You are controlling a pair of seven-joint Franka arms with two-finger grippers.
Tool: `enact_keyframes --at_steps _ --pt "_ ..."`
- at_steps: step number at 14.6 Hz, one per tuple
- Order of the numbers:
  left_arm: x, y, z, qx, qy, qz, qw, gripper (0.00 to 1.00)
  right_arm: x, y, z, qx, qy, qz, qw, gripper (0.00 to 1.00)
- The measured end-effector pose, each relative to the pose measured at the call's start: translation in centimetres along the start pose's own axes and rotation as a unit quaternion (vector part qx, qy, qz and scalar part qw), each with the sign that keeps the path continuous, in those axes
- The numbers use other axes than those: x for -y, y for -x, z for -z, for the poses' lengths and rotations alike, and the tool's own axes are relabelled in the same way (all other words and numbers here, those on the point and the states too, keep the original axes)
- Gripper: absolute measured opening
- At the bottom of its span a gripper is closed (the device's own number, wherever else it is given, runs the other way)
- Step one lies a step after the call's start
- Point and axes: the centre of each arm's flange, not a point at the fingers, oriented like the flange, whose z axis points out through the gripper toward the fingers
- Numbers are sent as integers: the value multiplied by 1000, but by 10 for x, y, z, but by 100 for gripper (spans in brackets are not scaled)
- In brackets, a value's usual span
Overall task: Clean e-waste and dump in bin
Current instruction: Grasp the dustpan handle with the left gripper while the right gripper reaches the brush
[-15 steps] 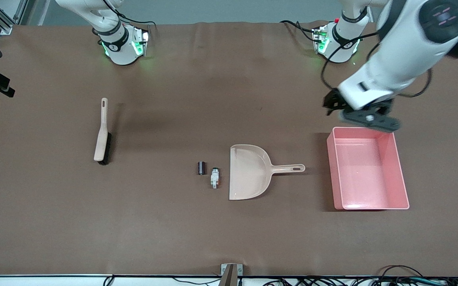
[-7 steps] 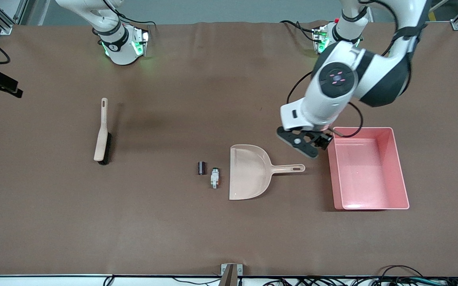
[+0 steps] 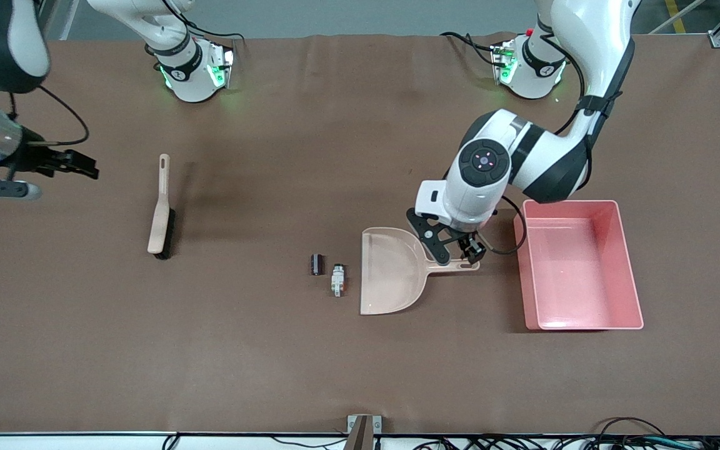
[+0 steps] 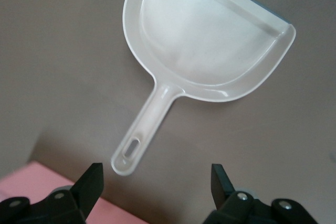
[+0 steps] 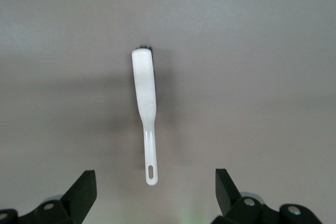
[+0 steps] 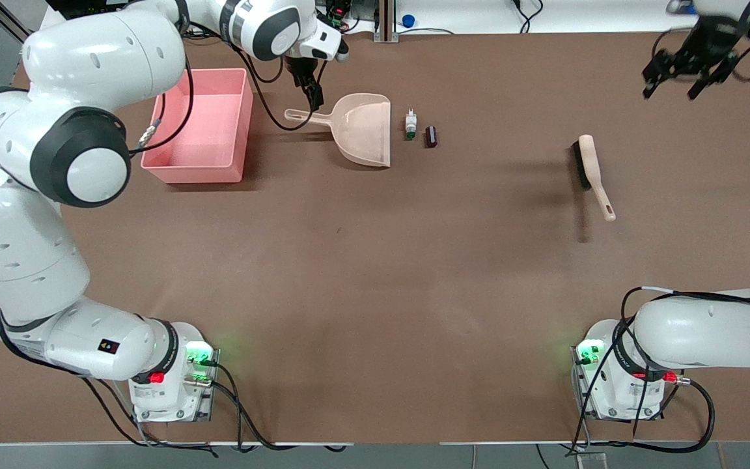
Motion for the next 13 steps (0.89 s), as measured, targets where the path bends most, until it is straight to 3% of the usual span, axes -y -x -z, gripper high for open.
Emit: enact_keyframes --at_steps 8,13 --pt "10 12 -65 -62 -23 -117 991 86 37 76 -142 -41 -3 49 998 100" --pt "5 6 -96 -73 -23 -162 984 84 38 91 -173 -85 2 121 989 100"
